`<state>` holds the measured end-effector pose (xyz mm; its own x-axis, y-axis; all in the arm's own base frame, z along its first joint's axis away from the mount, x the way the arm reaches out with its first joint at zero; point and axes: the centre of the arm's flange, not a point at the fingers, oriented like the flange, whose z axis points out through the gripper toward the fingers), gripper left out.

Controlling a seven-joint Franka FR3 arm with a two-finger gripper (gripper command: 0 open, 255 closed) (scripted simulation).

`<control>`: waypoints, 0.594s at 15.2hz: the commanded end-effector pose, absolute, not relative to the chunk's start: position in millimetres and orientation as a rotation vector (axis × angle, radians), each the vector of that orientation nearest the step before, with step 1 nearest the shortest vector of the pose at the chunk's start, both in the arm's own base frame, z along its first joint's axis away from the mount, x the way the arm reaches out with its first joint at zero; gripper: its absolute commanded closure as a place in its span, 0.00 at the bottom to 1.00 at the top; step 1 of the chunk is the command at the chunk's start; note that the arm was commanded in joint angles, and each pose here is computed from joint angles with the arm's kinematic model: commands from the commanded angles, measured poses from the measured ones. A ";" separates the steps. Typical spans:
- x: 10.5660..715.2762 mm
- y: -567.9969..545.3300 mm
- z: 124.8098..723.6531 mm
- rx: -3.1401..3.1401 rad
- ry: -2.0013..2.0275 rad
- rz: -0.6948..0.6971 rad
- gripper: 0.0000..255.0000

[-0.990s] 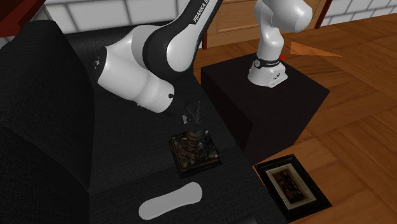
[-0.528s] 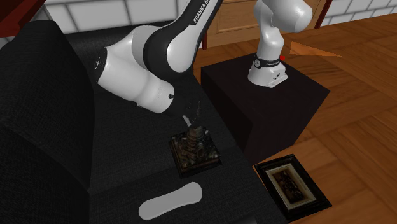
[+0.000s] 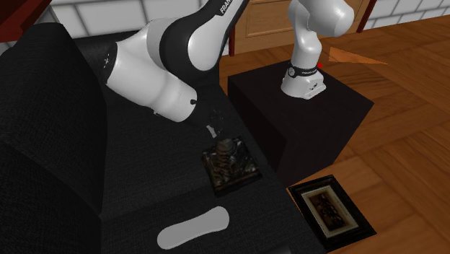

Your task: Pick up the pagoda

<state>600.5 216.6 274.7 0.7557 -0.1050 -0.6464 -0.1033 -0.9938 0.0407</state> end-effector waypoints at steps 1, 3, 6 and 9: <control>601.8 217.1 286.4 2.942 -0.174 -1.082 1.00; 601.8 217.1 297.0 2.942 -0.174 -1.082 1.00; 601.8 217.1 312.8 2.942 -0.174 -1.082 1.00; 601.8 217.1 328.7 2.942 -0.174 -1.082 1.00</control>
